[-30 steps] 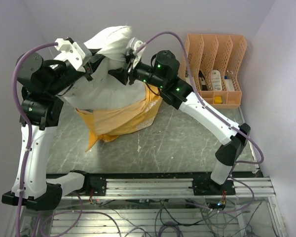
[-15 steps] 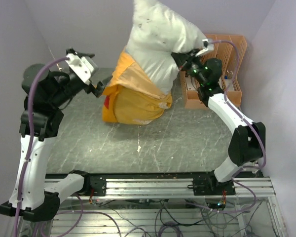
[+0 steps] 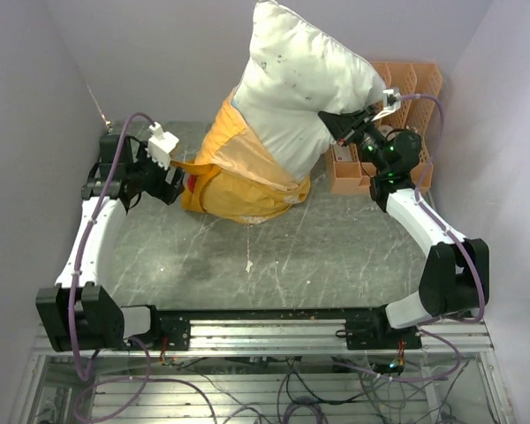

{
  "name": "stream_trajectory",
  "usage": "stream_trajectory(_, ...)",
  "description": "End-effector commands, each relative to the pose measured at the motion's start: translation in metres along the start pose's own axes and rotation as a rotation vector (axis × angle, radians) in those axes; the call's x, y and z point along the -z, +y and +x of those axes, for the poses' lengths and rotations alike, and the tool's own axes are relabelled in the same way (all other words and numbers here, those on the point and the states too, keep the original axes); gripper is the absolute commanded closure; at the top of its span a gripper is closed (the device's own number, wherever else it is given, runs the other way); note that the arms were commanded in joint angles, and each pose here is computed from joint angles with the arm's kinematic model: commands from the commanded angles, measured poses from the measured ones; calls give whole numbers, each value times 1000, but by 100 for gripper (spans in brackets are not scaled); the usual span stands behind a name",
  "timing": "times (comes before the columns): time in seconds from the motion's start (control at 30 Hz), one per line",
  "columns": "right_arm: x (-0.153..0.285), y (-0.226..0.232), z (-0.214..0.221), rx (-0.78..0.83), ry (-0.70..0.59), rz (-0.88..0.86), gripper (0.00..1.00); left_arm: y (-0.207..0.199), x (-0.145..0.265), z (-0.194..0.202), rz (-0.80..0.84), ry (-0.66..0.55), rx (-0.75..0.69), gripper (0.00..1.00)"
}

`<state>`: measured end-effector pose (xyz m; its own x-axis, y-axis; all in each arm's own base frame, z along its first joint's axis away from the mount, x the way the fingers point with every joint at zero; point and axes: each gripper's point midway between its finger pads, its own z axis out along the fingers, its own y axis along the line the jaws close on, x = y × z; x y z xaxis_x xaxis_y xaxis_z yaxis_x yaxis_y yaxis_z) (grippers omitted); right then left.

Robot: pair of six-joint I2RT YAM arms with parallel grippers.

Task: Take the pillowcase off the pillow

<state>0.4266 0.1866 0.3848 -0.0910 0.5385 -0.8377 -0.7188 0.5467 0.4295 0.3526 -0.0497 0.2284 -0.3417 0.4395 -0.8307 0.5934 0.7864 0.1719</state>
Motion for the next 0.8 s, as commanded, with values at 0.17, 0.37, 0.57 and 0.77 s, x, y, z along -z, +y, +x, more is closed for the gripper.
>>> stream_trajectory(0.17,5,9,-33,74,-81,30,100,-83,-21,-23,366,-148,-89,0)
stream_trajectory(0.37,6,9,-38,73,-91,49,100,-65,-51,-37,150,-183,-61,9)
stream_trajectory(0.57,9,18,-44,79,-96,42,100,-19,-70,-38,-74,-162,-59,33)
stream_trajectory(0.77,7,27,-60,62,-139,27,100,-43,-84,-21,19,-113,-52,68)
